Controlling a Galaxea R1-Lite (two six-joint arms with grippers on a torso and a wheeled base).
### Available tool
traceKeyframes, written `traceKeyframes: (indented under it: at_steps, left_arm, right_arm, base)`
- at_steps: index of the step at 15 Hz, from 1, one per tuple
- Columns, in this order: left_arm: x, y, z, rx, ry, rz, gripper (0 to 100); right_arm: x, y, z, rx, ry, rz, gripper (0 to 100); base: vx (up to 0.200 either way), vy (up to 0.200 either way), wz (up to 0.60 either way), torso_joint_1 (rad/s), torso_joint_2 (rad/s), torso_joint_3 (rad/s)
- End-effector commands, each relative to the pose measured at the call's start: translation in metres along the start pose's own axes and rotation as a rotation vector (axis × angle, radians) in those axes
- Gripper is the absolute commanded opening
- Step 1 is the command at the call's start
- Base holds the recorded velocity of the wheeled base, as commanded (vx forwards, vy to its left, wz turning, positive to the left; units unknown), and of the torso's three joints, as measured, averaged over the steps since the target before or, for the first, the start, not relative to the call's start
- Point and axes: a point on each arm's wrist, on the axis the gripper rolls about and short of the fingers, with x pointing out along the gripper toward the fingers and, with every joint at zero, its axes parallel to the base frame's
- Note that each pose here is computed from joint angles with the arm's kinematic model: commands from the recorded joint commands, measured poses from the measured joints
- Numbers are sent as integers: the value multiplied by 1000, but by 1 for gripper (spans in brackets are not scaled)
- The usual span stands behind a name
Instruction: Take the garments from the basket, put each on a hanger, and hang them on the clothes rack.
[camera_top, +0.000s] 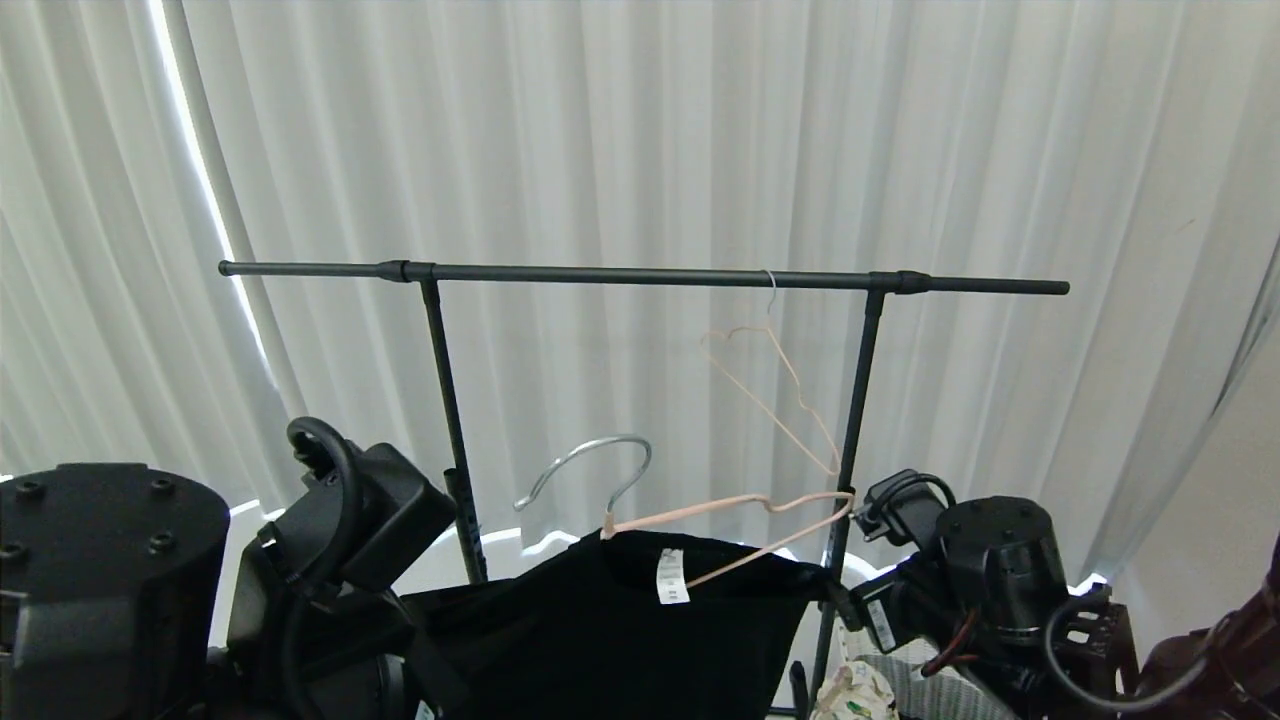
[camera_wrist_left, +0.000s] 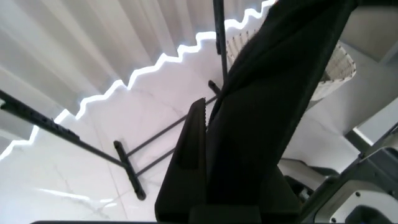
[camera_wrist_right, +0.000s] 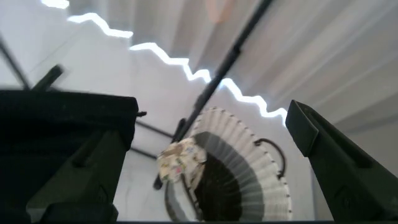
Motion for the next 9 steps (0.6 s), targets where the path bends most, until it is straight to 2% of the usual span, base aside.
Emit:
traceKeyframes:
  at_steps: [1, 3, 5, 7, 9]
  left_arm:
    - [-2, 0, -9, 2, 17, 0, 0]
    - [0, 0, -15, 4, 45, -2, 0]
    - [1, -1, -21, 5, 69, -4, 0]
    - [5, -1, -25, 6, 95, -7, 0]
    - [13, -2, -33, 11, 150, -2, 0]
  right_arm:
    - [4, -28, 8, 32, -21, -90, 100]
    - [0, -41, 14, 60, -47, -126, 100]
    - [-4, -47, 19, 77, -68, -140, 100]
    - [-11, -50, 25, 88, -102, -133, 100]
    - [-26, -54, 36, 96, -164, -80, 100]
  base:
    - [0, 0, 0, 0, 0, 0]
    - [0, 0, 0, 0, 0, 0]
    - [0, 0, 0, 0, 0, 0]
    - [0, 0, 0, 0, 0, 0]
    - [0, 0, 0, 0, 0, 0]
